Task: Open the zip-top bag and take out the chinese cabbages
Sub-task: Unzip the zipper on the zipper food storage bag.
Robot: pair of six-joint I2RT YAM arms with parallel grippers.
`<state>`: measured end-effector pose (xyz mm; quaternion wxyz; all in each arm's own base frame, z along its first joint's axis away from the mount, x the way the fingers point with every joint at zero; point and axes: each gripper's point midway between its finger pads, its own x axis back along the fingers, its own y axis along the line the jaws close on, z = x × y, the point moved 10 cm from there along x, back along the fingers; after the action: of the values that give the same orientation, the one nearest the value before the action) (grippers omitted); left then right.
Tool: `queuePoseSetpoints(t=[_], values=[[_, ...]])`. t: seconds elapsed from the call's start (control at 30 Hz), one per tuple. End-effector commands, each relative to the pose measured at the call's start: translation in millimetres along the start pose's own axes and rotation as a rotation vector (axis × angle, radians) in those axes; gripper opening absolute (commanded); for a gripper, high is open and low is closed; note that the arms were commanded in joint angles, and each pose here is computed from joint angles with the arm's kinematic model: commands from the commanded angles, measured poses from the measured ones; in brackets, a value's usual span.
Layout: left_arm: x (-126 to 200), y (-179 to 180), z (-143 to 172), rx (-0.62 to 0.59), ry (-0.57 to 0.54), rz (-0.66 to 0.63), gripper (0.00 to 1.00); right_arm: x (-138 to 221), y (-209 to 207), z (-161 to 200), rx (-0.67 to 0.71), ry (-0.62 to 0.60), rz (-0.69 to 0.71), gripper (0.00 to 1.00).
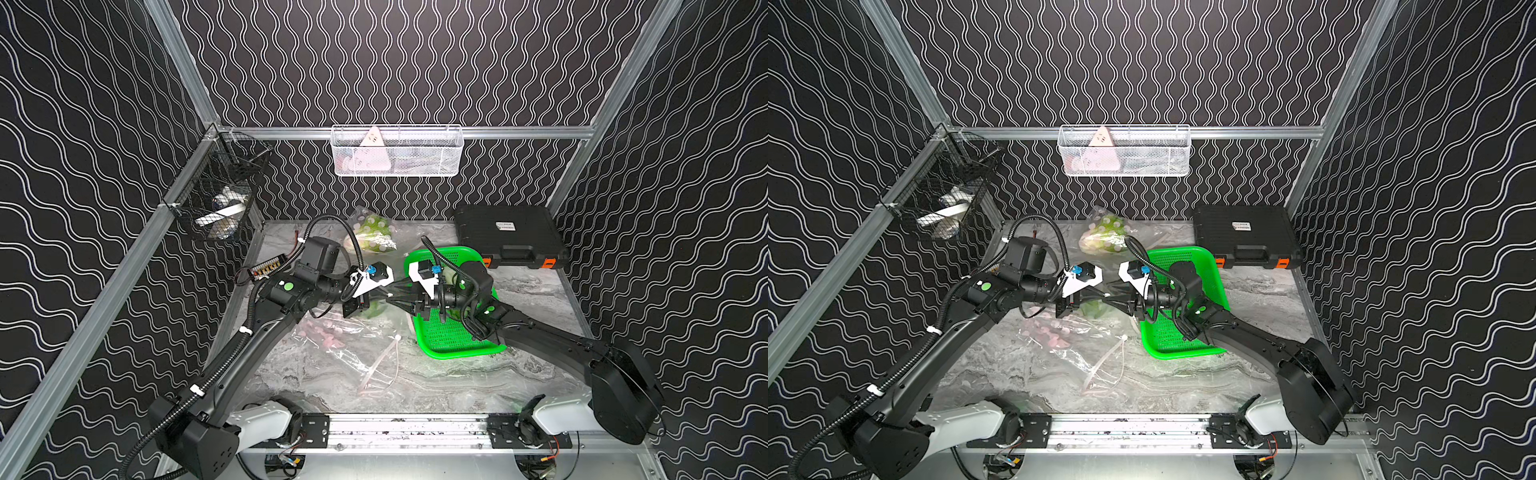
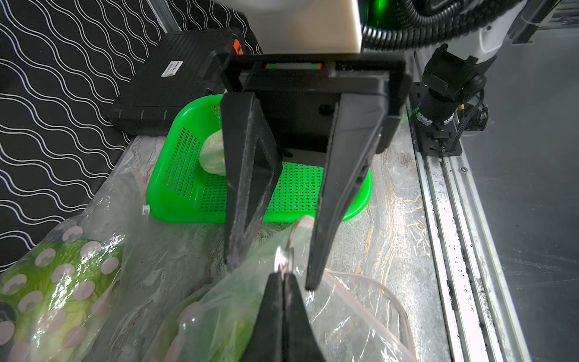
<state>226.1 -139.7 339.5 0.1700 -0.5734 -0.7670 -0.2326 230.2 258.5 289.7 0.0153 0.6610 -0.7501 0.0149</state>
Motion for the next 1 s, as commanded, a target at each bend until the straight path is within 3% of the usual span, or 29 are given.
queuePoseSetpoints(t=[0.0, 0.53, 0.7, 0.83, 0.97], values=[[1, 0, -3, -0.012, -0.031, 0.011, 0.0, 1, 1, 1, 0.009, 0.014, 0.02, 0.4], [-1, 0, -1, 0.015, -0.021, 0.007, 0.0, 2, -1, 5, -0.015, 0.037, 0.068, 0.33], [1, 2, -1, 0.024, -0.01, -0.036, 0.0, 4, 1, 6, 0.003, 0.038, 0.066, 0.25], [8, 4, -6, 0.018, -0.03, -0.113, 0.0, 4, 1, 12, 0.001, 0.056, 0.067, 0.09], [16, 4, -11, 0.011, -0.061, -0.176, 0.0, 1, 3, 18, -0.003, 0.069, 0.067, 0.06]])
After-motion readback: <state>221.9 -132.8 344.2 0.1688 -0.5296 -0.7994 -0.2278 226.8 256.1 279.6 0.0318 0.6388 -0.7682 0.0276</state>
